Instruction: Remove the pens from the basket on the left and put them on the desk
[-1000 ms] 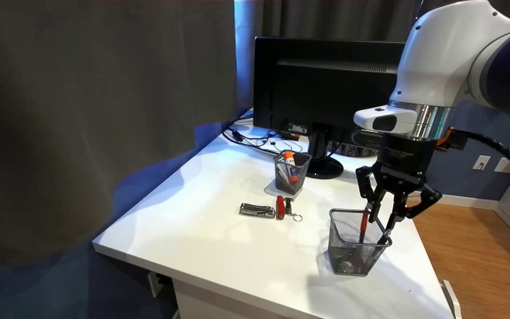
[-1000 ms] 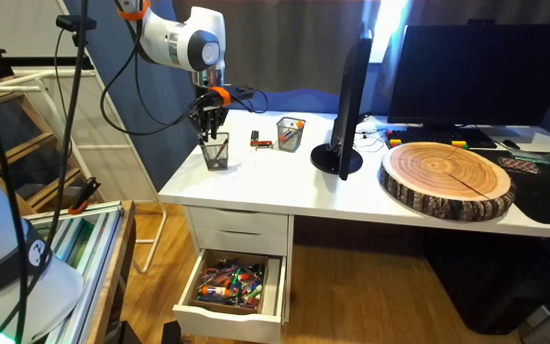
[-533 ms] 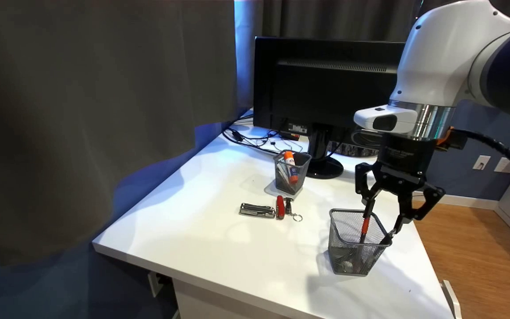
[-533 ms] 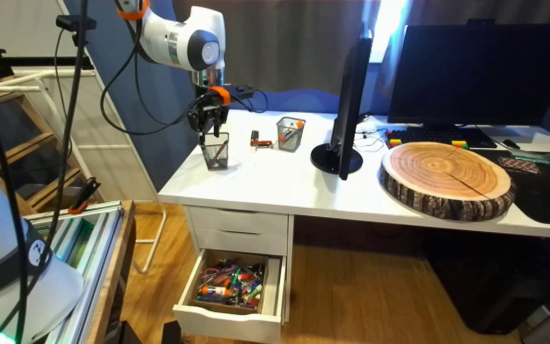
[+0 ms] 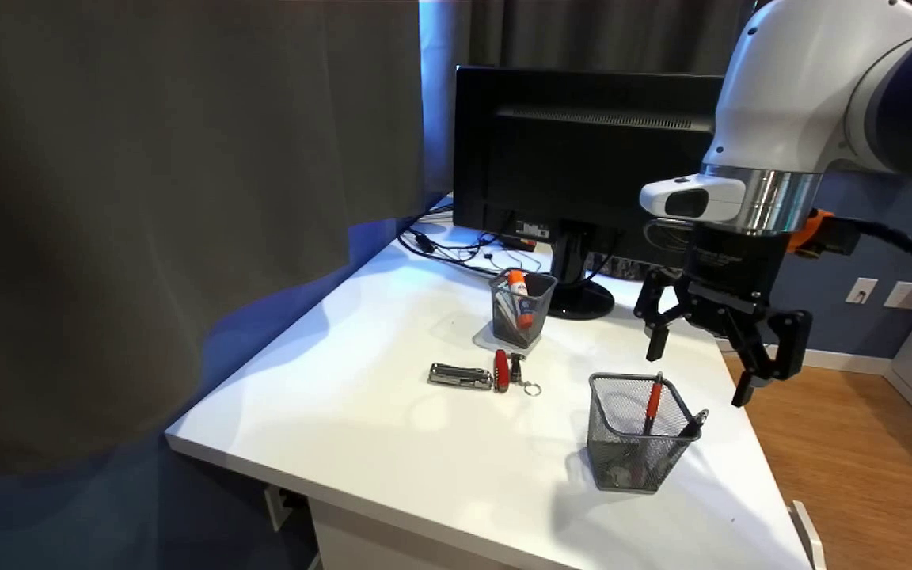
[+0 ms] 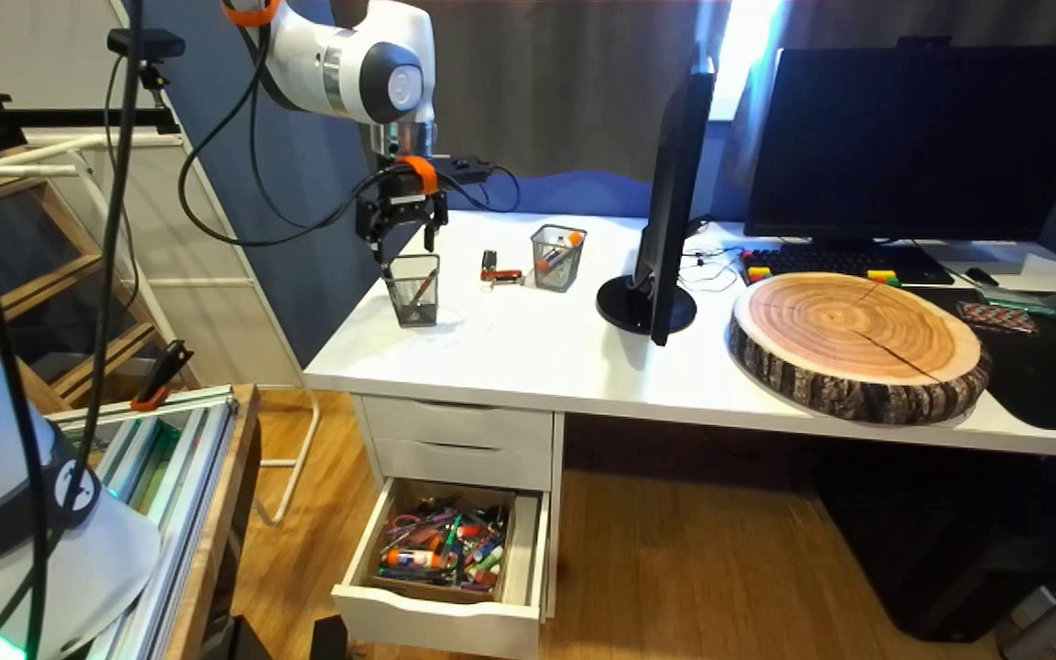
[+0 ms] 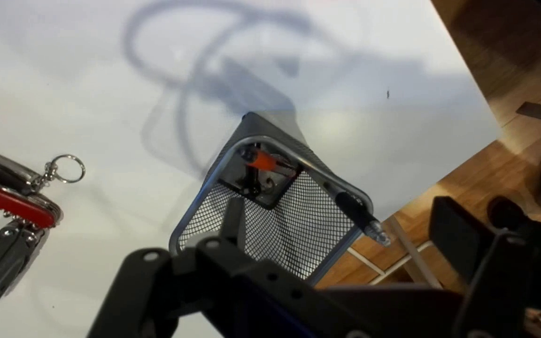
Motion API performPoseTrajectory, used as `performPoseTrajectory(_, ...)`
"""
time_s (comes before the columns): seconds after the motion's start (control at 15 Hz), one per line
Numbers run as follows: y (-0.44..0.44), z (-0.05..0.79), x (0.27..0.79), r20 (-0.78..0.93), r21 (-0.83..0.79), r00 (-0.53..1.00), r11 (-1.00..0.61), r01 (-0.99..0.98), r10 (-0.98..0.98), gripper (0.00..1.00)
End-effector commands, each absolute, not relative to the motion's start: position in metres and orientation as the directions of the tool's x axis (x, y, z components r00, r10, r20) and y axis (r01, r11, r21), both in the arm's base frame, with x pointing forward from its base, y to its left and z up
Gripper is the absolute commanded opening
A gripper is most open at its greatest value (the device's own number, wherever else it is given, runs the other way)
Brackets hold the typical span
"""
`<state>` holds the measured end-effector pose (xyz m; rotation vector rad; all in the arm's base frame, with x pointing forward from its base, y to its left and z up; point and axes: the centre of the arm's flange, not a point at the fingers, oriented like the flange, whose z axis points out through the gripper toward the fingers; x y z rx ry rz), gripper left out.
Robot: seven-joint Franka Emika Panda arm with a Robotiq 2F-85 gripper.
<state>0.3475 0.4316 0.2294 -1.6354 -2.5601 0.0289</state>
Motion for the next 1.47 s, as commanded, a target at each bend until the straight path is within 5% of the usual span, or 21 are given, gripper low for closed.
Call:
performPoseTrajectory(0.0, 0.431, 0.233, 0.344, 0.052, -0.156, -0.252, 0.257, 0.954, 0.966, 1.0)
performPoseTrajectory(0.67, 0.435, 0.222, 0.354, 0.126, -0.199, 0.054, -0.028, 0.98, 0.99, 1.0)
performPoseTrajectory(1.4, 0.432, 0.207, 0.355, 0.124, -0.151, 0.052, -0.033, 0.988, 0.991, 1.0)
